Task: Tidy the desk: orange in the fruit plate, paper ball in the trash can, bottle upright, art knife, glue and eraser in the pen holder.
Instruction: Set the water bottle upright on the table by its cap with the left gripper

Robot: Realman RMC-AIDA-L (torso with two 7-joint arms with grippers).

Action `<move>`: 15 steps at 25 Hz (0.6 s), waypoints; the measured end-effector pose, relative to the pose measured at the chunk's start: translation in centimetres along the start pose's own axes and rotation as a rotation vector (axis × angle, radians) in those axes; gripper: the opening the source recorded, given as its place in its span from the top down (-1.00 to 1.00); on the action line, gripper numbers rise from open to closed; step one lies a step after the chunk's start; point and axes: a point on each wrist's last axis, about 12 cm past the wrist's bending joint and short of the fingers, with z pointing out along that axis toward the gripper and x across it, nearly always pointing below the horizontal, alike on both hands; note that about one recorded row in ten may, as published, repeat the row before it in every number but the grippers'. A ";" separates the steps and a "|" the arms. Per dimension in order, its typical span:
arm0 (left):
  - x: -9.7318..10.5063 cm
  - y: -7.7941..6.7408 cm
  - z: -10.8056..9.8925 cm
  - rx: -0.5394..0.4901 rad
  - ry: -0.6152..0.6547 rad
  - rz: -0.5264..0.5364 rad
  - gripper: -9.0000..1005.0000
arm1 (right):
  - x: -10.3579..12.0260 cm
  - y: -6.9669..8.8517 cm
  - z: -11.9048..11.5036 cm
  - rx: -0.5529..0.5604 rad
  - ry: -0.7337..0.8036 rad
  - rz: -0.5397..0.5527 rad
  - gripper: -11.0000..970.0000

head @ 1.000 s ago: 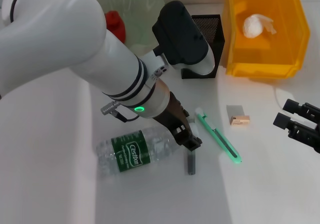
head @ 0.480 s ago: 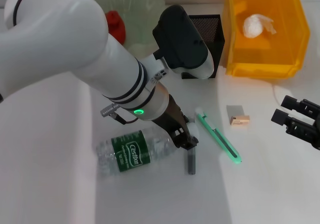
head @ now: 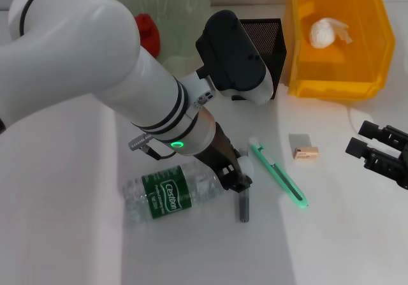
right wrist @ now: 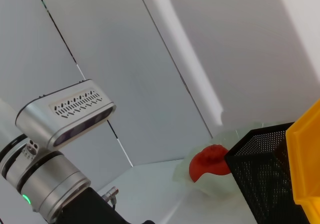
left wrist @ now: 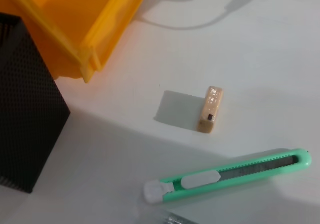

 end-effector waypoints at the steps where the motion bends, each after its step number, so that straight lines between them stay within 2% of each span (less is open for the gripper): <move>1: 0.0 0.0 0.0 0.000 0.000 0.000 0.03 | 0.0 0.0 0.0 0.000 0.000 0.000 -0.45; 15: -0.1 -0.3 0.1 -0.001 0.000 0.037 0.12 | 0.0 0.0 0.0 0.001 0.000 0.002 -0.45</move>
